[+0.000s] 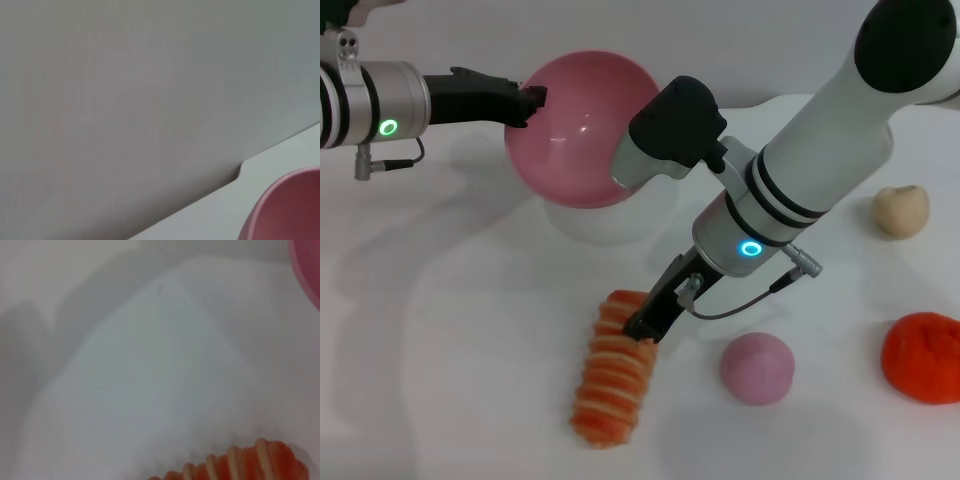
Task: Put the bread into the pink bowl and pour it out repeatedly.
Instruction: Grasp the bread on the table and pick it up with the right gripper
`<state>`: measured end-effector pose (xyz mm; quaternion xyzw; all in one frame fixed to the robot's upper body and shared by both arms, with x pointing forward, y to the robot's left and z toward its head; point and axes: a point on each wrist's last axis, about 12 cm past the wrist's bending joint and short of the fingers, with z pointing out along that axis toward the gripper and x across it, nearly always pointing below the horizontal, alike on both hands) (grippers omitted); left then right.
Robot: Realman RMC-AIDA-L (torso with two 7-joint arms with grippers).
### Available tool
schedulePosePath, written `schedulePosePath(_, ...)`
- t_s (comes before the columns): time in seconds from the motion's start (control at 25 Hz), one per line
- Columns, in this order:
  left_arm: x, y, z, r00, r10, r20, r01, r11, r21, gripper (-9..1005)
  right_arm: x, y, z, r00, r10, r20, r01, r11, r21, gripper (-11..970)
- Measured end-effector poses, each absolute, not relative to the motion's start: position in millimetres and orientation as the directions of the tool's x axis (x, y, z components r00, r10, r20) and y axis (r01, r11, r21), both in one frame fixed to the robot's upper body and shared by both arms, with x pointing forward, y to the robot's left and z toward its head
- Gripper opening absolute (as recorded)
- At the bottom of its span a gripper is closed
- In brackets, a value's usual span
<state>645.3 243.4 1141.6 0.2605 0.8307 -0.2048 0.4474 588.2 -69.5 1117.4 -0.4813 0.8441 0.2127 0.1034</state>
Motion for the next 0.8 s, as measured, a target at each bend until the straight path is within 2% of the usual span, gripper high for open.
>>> schedulePosePath(0.36,645.7,244.2,1142.1,-0.463,0.248,-0.851,0.614,0.782,-0.106,47,588.0,-71.2,1117.0,-0.513,-0.774,-0.37,-0.858,0.446,0.256,-1)
schedulePosePath(0.68,646.3,243.7,1142.6,-0.461,0.248,-0.852,0.614,0.782,-0.104,48,589.0,-69.9,1122.0,-0.51,-0.79,-0.341,-0.86,0.451,0.24,57)
schedulePosePath(0.8,646.5,243.4,1143.0,-0.459,0.249,-0.852,0.615,0.782,-0.103,48,589.6,-71.1,1123.0,-0.519,-0.79,-0.327,-0.854,0.464,0.235,111)
